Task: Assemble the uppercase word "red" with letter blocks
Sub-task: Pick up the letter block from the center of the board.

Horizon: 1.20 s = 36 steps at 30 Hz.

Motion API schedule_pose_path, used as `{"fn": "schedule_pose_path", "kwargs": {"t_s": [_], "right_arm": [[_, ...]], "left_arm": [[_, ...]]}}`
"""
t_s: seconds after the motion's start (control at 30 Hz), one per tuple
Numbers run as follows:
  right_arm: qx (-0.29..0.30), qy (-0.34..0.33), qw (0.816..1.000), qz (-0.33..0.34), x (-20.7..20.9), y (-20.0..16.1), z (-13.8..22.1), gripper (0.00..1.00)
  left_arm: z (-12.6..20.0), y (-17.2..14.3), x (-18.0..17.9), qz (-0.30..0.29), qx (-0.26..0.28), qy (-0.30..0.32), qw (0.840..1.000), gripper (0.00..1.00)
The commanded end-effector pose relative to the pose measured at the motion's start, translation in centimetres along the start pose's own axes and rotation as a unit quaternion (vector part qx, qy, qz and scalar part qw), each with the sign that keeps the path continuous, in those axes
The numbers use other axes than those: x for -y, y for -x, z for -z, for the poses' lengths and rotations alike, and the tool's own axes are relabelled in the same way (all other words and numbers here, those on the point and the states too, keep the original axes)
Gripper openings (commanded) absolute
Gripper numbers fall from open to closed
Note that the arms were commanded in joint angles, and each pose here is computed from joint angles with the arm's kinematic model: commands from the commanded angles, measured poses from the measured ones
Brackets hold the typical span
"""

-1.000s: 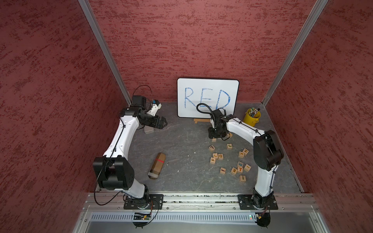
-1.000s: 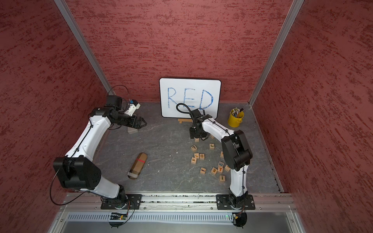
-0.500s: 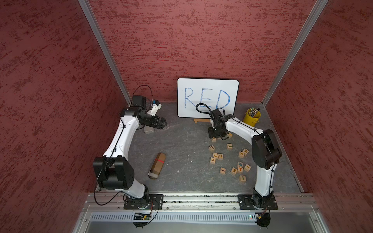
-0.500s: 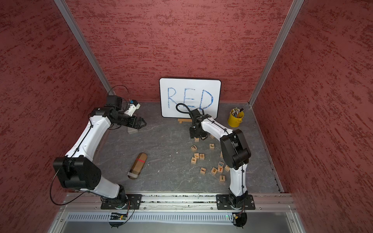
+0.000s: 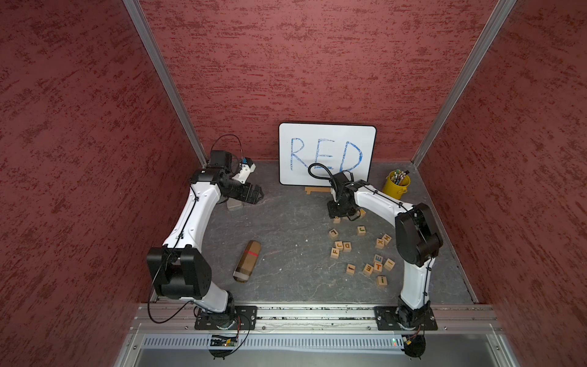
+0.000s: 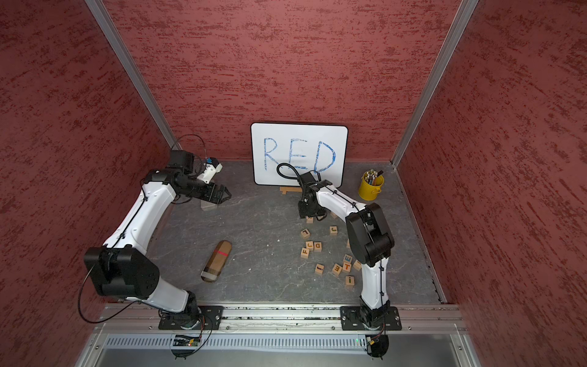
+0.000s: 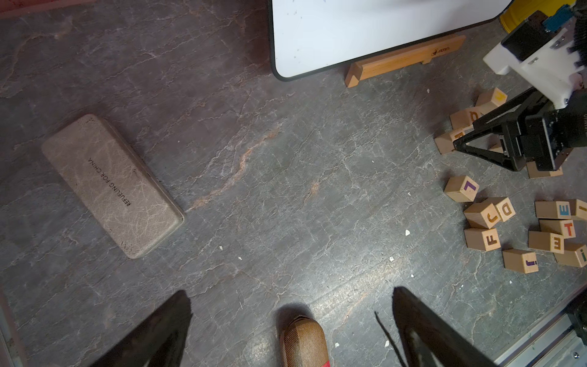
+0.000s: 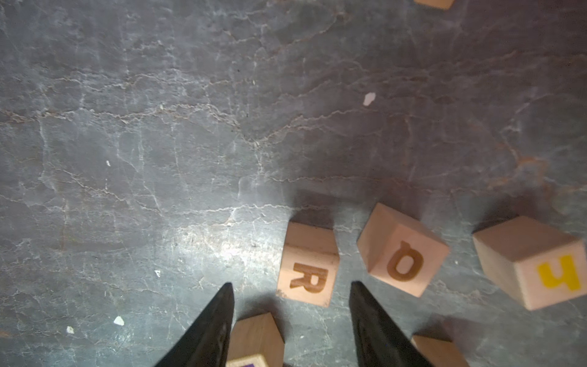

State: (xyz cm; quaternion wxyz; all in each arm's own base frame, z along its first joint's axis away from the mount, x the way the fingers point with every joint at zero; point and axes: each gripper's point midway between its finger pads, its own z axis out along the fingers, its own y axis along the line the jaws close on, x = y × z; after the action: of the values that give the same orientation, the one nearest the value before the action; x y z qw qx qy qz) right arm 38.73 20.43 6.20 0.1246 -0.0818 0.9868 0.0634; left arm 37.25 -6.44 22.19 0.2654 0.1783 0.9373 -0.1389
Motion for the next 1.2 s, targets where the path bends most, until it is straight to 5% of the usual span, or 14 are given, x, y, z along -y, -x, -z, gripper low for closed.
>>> {"fn": "schedule_pose_path", "kwargs": {"t_s": [0.0, 0.63, 1.17], "right_arm": [[0.001, -0.007, 1.000, 0.006, 0.0, 0.3, -0.1, 0.60], [-0.025, -0.007, 1.000, 0.011, 0.0, -0.4, -3.1, 0.53], [-0.028, -0.015, 0.999, 0.020, 0.2, -0.1, -2.9, 0.34]], "left_arm": [[0.3, 0.0, 0.2, -0.013, 0.006, 0.006, 1.000, 1.00], [0.2, -1.0, 0.3, -0.018, 0.001, 0.016, 1.000, 1.00], [0.6, -1.4, 0.4, -0.025, 0.005, 0.021, 0.999, 0.99]]}}
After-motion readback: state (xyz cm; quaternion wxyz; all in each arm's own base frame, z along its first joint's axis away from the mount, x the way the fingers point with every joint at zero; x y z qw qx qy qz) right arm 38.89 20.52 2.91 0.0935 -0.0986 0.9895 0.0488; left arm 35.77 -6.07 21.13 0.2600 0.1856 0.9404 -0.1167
